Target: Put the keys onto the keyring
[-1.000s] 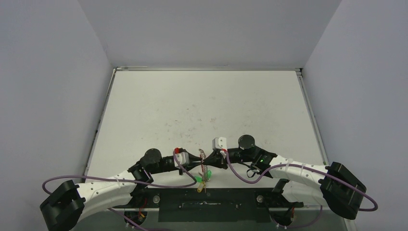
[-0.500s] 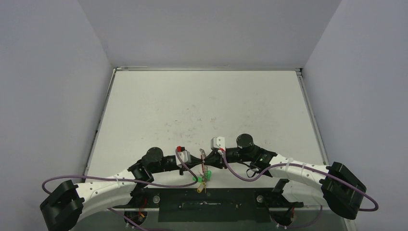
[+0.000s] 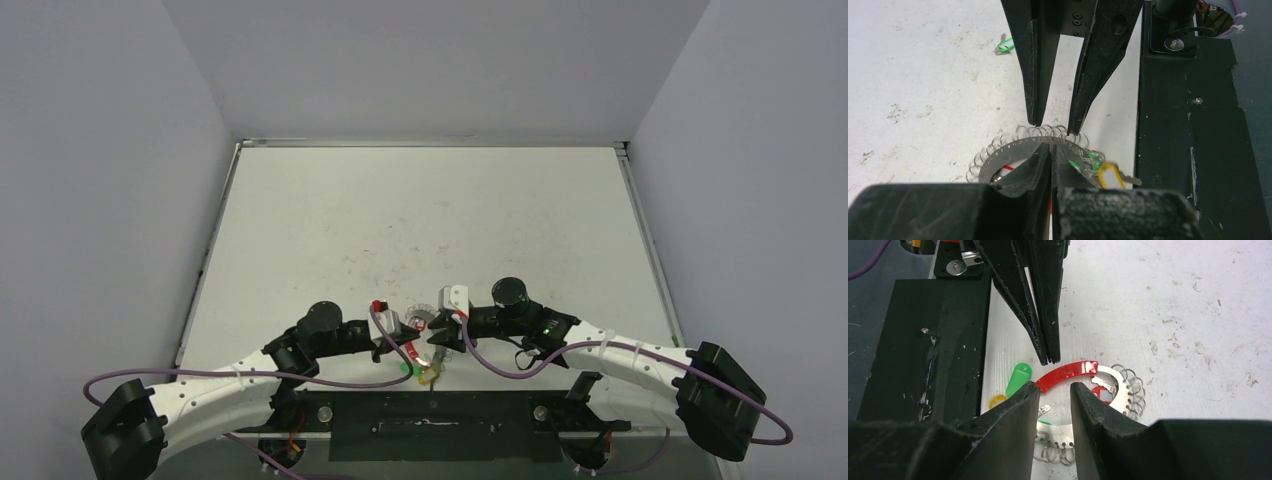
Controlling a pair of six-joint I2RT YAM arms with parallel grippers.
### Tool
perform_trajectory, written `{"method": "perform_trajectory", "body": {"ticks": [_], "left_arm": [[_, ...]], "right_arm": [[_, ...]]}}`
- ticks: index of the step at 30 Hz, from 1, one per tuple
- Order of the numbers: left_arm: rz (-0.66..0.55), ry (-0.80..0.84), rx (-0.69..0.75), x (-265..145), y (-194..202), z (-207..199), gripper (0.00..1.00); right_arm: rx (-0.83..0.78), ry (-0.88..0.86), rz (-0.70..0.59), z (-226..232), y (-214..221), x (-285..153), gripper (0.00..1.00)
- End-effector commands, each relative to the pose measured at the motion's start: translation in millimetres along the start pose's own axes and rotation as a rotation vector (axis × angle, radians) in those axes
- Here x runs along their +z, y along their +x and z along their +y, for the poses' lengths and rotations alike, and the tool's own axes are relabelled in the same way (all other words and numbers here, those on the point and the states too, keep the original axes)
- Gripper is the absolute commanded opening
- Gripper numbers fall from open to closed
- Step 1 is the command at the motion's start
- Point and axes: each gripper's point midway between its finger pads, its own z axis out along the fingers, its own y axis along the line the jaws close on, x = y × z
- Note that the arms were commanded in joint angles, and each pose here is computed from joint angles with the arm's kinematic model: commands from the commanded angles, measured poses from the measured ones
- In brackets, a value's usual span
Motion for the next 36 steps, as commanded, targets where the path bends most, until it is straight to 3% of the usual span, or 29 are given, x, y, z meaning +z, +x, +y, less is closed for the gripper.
{"method": "perform_trajectory", "body": {"ticks": [1, 4, 5, 8, 12, 14, 20, 25, 29, 32, 36], "left_arm": [[-0.03, -0.019, 0.032, 4, -20, 7, 0.0], [-0.018, -0.093, -0.007, 2, -18, 18, 0.0], [-0.009, -0.131, -0.034, 0, -15, 23, 0.08], [0.009, -0.219, -0.105, -4, -10, 35, 0.28], [0.029, -0.364, -0.27, -11, -1, 51, 0.48], [0.043, -0.449, -0.348, -15, 8, 60, 0.56], [0.116, -0.574, -0.548, -17, 38, 68, 0.68], [0.226, -0.642, -0.683, -12, 61, 71, 0.72], [0.298, -0.635, -0.81, -3, 76, 72, 0.72], [0.342, -0.601, -0.928, 5, 86, 75, 0.68], [0.416, -0.587, -1.01, 7, 98, 84, 0.64]], "right_arm": [[-0.066, 0.03, -0.06, -9, -26, 0, 0.31], [-0.065, 0.078, -0.067, -16, -27, -3, 0.31], [-0.063, 0.106, -0.065, -20, -27, -4, 0.32], [0.012, 0.256, -0.05, -42, -19, -12, 0.45], [0.29, 0.59, -0.012, -86, 1, -37, 0.69], [0.389, 0.707, 0.051, -97, 19, -50, 0.71], [0.635, 0.759, 0.124, -89, 57, -55, 0.75], [0.862, 0.699, 0.252, -62, 99, -42, 0.74], [1.052, 0.556, 0.264, -31, 117, -16, 0.65], [1.145, 0.438, 0.211, -14, 112, 8, 0.57], [1.107, 0.257, 0.183, 10, 80, 55, 0.54]]}}
